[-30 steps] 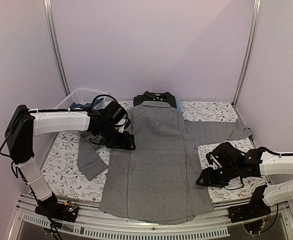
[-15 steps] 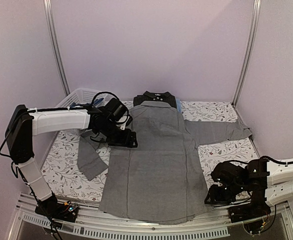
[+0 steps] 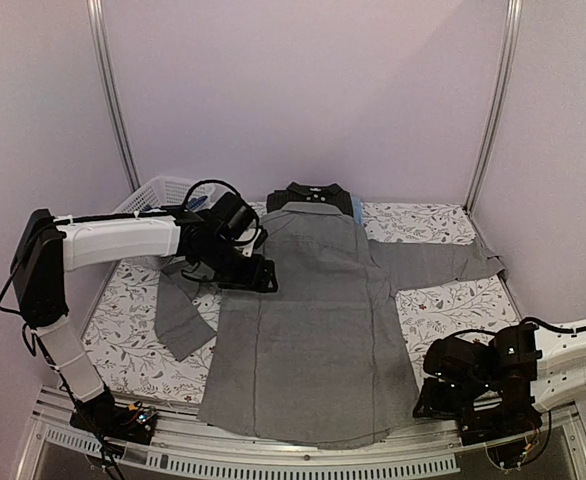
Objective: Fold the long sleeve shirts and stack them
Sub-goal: Adjust the flattened shirt at the center of the board.
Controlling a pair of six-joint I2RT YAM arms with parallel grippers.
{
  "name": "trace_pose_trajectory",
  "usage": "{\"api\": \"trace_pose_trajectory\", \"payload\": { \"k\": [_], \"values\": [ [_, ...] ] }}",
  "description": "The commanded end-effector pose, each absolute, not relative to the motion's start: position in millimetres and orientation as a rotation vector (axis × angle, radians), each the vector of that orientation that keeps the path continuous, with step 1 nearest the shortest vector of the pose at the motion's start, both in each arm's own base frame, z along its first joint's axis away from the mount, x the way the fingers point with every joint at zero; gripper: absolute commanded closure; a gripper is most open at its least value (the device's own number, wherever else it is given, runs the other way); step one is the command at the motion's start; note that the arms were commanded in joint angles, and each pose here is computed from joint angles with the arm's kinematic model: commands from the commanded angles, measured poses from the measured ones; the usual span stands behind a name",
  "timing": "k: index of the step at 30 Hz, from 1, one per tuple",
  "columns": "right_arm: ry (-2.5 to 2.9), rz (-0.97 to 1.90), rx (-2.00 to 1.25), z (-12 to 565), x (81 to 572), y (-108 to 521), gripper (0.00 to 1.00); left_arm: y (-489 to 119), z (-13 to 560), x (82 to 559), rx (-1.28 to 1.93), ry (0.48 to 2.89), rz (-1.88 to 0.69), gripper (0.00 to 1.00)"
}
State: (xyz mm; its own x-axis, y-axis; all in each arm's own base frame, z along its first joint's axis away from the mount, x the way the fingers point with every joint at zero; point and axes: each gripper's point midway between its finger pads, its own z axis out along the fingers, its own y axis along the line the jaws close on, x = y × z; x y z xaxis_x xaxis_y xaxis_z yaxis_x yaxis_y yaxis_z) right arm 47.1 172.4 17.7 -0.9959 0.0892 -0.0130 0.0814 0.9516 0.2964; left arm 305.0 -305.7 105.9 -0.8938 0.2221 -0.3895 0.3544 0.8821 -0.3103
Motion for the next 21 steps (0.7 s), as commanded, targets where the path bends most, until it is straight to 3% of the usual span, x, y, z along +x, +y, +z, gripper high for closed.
{"api": "trace_pose_trajectory", "payload": {
  "k": [1,10,16,21],
  "values": [
    [3.071,0.457,0.177,7.0,47.8,172.8,0.71,-311.7,109.3,303.0,0.467,2.699,-0.540,0.24],
    [2.969,0.446,0.223,31.9,65.7,172.8,0.96,-312.8,112.8,303.6,0.469,2.694,-0.541,0.24],
    [2.861,0.495,0.149,69.2,87.4,195.8,0.99,-312.9,115.3,302.4,0.470,2.689,-0.546,0.24],
    [2.805,0.569,-0.063,90.0,104.0,252.2,1.00,-313.6,119.0,300.6,0.474,2.682,-0.559,0.24]
  ]
}}
